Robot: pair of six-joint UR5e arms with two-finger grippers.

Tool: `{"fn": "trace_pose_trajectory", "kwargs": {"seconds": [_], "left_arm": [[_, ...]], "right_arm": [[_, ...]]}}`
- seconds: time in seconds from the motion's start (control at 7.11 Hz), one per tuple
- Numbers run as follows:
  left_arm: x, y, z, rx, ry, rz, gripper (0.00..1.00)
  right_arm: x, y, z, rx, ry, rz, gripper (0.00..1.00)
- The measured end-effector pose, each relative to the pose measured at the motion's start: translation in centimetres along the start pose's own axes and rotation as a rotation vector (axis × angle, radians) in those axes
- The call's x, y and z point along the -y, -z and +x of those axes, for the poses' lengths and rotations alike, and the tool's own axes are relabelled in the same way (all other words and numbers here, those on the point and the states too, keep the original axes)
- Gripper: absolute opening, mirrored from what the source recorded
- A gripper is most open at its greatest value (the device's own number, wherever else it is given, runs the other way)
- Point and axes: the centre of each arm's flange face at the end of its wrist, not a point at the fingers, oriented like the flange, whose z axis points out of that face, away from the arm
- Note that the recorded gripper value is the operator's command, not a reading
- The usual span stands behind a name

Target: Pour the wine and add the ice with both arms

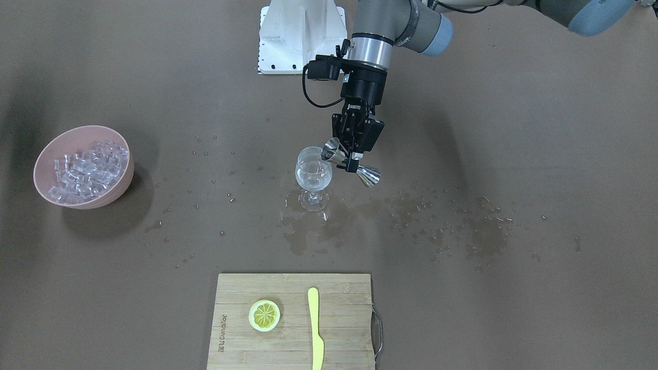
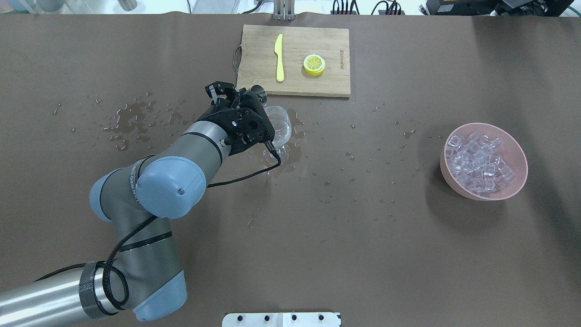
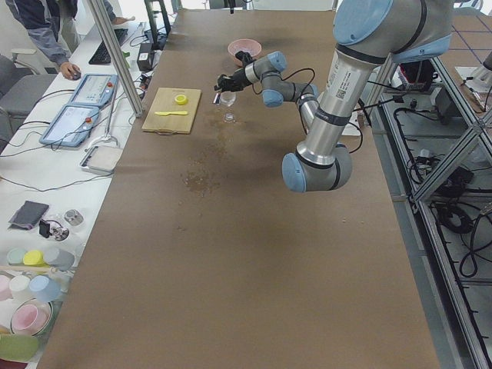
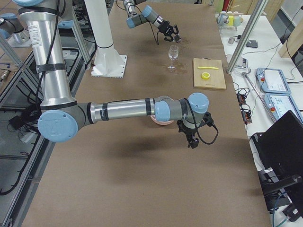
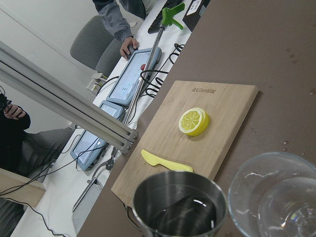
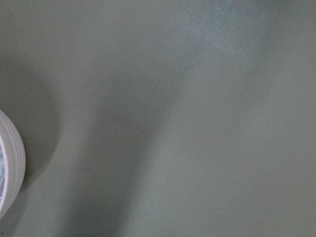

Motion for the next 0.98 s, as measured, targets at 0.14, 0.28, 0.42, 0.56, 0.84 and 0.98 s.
{"fn": "trace_pose_trajectory", "kwargs": {"seconds": [0.14, 0.28, 0.42, 0.56, 0.84, 0.98], "left_arm": [[0.2, -0.1, 0.1, 0.001, -0.038, -0.011, 0.0], [0.6, -0.1, 0.1, 0.0, -0.068, -0.023, 0.0], [1.4, -0.1, 0.1, 0.002, -0.093, -0.041, 0.0], [2.3, 0.0, 0.1, 0.006, -0.121, -0.065, 0.0], [3.3, 0.0, 0.7, 0.002, -0.179, -0.112, 0.0], [3.6, 0.1, 1.0, -0.001, -0.224, -0.126, 0.0]], "right_arm": [[0.0, 0.1, 0.0, 0.0, 0.001, 0.001, 1.0], [0.0, 0.1, -0.1, -0.001, 0.002, 0.002, 1.0], [0.0, 0.1, -0.1, 0.0, 0.002, 0.001, 1.0], [0.1, 0.0, -0.1, -0.002, 0.009, 0.006, 1.0], [0.2, -0.6, 0.4, -0.007, 0.029, 0.025, 1.0], [0.1, -0.8, 0.5, -0.007, 0.032, 0.028, 1.0]]}}
